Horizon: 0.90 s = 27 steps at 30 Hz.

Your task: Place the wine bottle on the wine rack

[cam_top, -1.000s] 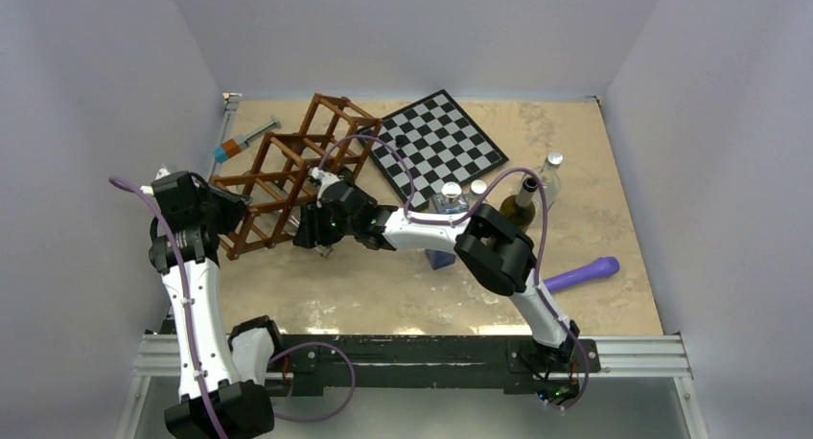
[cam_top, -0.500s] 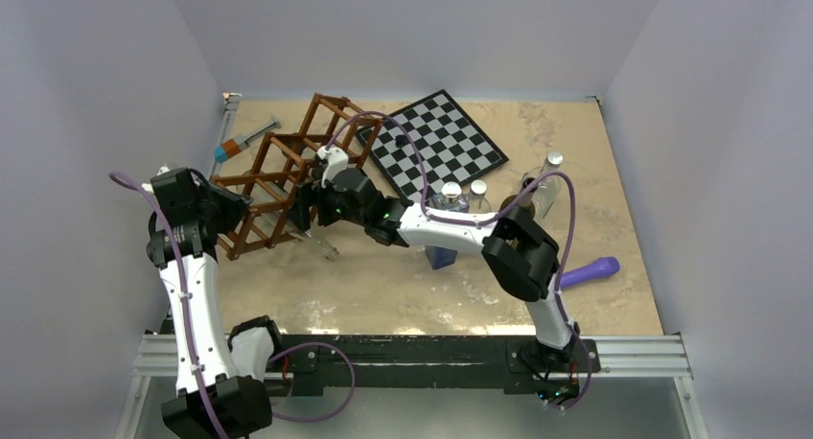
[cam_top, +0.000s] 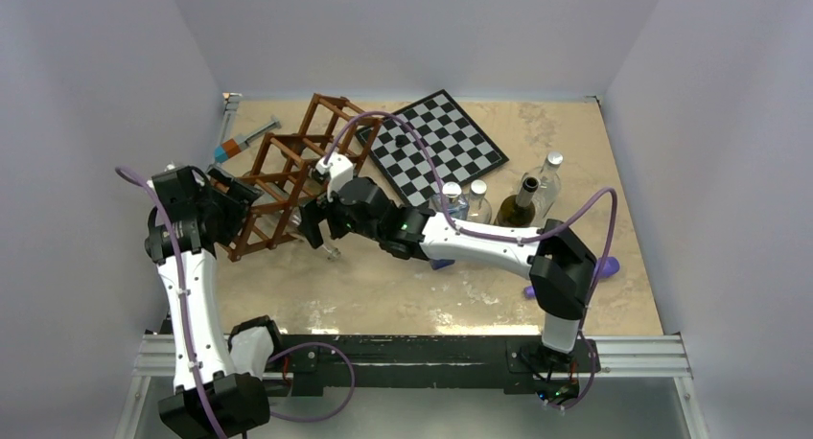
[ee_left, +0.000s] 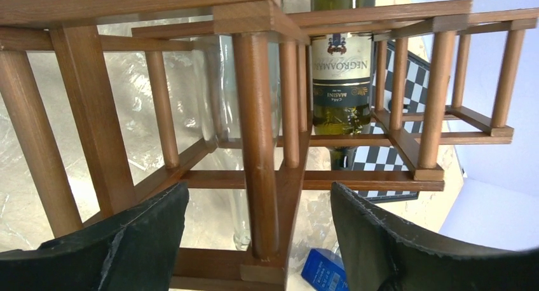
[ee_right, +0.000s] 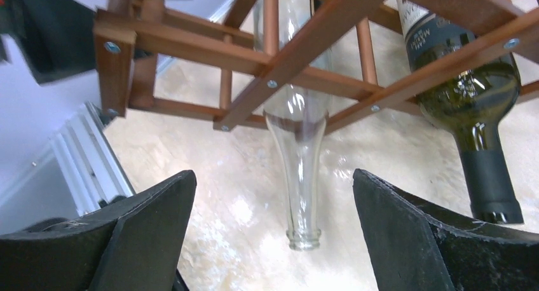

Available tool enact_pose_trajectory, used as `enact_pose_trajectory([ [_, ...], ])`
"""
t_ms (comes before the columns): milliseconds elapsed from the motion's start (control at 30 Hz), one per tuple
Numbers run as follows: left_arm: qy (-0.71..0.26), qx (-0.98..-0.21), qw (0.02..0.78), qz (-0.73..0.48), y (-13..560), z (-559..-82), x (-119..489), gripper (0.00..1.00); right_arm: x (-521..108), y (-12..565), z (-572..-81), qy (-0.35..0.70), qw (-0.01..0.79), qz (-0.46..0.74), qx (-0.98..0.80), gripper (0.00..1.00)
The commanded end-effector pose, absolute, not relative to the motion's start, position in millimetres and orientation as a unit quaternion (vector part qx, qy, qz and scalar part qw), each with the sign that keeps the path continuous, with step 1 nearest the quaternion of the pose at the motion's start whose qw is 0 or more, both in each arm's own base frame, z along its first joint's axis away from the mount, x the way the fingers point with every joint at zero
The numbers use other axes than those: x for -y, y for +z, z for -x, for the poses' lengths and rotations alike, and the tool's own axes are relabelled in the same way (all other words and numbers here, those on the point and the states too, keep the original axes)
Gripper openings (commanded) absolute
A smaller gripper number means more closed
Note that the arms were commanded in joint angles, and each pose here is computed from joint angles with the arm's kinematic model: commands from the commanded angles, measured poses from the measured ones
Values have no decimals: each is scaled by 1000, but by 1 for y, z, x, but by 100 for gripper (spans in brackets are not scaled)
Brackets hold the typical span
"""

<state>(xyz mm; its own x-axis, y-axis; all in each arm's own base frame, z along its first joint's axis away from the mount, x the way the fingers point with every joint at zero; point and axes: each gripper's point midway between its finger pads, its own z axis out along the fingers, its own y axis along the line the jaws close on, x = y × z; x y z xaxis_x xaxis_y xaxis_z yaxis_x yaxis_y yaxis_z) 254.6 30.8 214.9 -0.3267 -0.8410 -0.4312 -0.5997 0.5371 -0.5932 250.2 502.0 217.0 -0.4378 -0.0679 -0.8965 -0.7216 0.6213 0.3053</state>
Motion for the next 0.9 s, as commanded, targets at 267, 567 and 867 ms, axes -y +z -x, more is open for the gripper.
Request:
enact_pose_trajectory([
  [267, -171, -797, 401, 417, 242, -259, -29, 56, -502, 132, -236, 268, 393, 337, -812, 82],
  [567, -186, -803, 389, 412, 234, -264, -25, 30, -515, 99, -239, 259, 377, 359, -814, 60],
  [867, -189, -806, 382, 410, 229, -264, -23, 0, -531, 105, -245, 270, 386, 364, -803, 17],
])
